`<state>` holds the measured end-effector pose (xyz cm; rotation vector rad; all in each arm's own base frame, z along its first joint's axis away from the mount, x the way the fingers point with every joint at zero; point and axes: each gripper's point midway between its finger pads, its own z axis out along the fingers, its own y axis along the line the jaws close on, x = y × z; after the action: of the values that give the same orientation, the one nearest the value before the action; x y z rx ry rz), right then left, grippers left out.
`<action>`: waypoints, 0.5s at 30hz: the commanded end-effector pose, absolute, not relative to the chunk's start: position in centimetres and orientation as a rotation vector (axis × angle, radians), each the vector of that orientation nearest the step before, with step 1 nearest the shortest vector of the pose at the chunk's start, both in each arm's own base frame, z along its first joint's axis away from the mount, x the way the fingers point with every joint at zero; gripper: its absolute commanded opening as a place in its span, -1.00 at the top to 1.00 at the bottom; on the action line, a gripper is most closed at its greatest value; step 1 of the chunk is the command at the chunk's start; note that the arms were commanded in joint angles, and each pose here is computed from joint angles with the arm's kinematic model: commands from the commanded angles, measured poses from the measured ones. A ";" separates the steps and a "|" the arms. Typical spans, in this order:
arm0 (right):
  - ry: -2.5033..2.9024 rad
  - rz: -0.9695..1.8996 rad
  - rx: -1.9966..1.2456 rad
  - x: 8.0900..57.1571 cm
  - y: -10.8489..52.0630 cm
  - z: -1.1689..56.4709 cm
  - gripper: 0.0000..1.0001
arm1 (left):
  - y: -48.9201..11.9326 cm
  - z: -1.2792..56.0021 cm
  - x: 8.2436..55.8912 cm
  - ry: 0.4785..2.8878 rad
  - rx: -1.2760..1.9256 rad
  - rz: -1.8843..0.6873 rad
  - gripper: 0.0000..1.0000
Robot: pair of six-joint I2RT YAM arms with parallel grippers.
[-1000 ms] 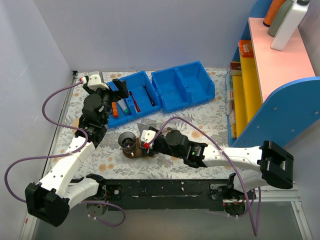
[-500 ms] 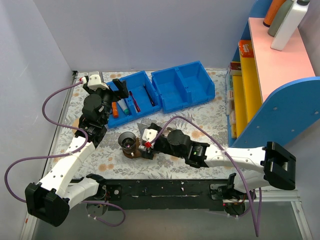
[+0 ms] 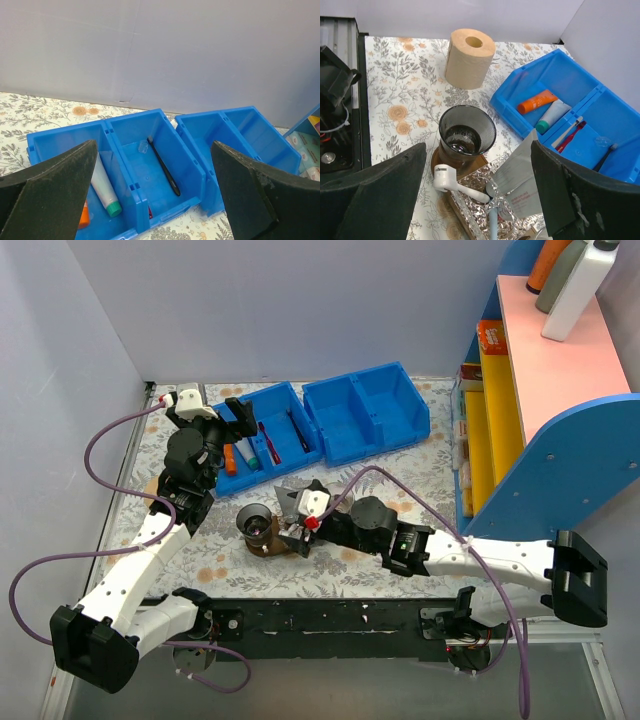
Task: Prepare toiletry sets of a toothbrush and toothpaste on the tray
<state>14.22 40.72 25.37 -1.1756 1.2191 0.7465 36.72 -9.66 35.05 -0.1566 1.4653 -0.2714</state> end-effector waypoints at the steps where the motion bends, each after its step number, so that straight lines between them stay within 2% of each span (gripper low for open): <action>1: 1.177 0.792 -1.000 15.0 40.1 30.7 -0.83 | -9.6 35.7 36.4 1.449 -0.149 -0.277 -0.96; 8: 1.259 0.857 -0.865 17.9 38.0 32.6 -0.83 | -9.8 36.1 36.4 1.458 -0.160 -0.297 -0.96; 15: 1.446 0.716 -0.648 24.1 32.6 31.4 -0.82 | -9.6 36.8 35.9 1.475 -0.234 -0.344 -0.96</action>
<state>21.53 35.63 28.96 -0.8319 1.3914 0.7332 36.59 -9.95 34.61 -0.1820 1.4970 -0.3056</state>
